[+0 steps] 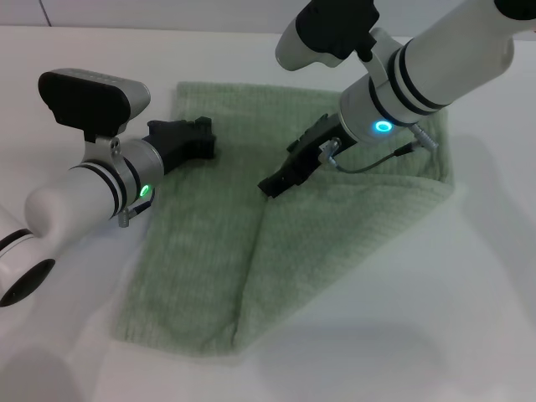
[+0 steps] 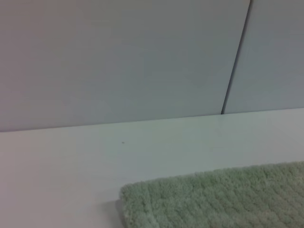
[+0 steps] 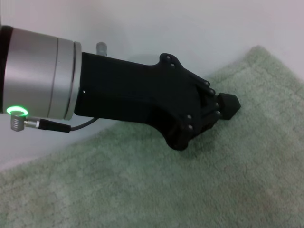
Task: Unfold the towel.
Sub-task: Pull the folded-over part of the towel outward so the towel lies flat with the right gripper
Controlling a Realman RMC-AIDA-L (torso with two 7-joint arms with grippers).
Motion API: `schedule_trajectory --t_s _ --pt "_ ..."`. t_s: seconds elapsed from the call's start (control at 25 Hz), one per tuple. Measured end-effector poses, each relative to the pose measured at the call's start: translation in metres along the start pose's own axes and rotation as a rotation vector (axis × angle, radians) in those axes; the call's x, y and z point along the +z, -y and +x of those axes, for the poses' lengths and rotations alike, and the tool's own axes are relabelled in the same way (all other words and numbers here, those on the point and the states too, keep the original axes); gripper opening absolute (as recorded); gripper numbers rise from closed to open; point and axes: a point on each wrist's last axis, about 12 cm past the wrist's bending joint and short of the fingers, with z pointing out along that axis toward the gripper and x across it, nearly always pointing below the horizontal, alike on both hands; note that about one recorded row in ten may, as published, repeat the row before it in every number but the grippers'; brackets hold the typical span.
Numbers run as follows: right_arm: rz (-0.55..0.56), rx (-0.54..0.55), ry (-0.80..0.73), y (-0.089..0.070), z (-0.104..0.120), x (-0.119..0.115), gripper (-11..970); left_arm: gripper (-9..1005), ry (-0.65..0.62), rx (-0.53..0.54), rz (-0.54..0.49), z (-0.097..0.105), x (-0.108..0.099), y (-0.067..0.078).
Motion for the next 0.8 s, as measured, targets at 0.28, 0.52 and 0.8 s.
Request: schedule_trajectory --t_s 0.28,0.52,0.8 --pt "-0.002 -0.024 -0.014 -0.0029 -0.0013 0.0028 825 -1 0.001 -0.001 0.000 -0.0002 0.0001 0.0000" --pt "0.000 -0.021 -0.019 -0.0024 -0.0024 0.0049 826 -1 0.002 0.000 0.000 -0.0008 0.0002 -0.0004" --pt "0.014 -0.031 -0.025 -0.0017 -0.0009 0.0076 825 -1 0.005 -0.002 -0.002 -0.0017 0.0004 -0.0008"
